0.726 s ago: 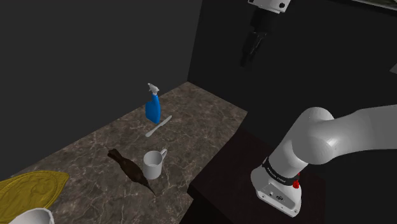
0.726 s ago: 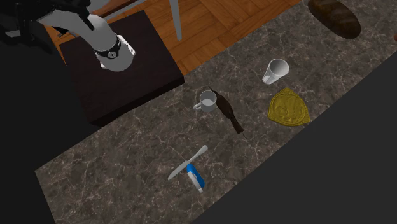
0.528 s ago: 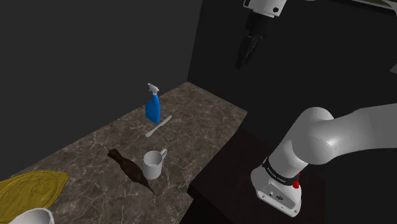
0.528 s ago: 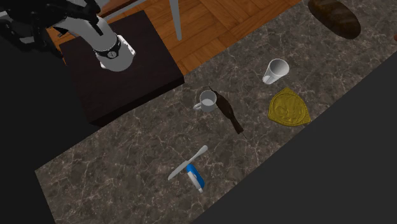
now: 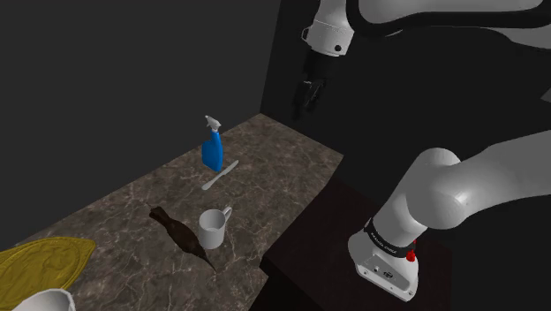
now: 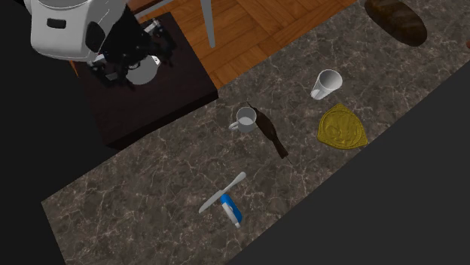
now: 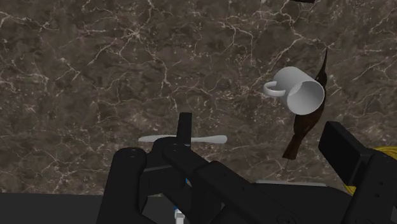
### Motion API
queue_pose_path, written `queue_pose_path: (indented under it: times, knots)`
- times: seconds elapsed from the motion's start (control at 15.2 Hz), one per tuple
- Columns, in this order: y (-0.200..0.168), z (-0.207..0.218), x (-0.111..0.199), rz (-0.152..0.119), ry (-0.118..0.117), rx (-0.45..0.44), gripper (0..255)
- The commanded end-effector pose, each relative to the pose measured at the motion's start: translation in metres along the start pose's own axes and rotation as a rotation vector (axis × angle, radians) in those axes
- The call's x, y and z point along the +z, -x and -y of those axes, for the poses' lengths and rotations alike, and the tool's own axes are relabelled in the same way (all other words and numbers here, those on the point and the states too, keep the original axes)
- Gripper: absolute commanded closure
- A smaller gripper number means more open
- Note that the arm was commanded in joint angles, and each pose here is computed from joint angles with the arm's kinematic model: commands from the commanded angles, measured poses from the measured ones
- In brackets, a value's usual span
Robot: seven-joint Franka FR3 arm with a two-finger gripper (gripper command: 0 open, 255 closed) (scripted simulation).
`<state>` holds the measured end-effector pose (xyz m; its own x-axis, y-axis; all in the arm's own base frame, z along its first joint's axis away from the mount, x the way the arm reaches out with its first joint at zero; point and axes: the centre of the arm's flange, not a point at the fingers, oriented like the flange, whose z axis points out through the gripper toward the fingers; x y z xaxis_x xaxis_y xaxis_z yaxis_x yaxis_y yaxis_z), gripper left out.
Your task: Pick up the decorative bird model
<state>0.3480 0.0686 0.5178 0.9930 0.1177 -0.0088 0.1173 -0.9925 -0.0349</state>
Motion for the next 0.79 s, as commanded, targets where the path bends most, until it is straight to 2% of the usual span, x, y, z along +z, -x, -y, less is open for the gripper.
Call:
queue_pose_path:
  times: [0.0, 0.73]
  knots:
    - [-0.010, 0.014, 0.020, 0.002, 0.000, 0.001, 0]
    - [-0.073, 0.088, 0.129, 0.022, -0.001, 0.003, 0]
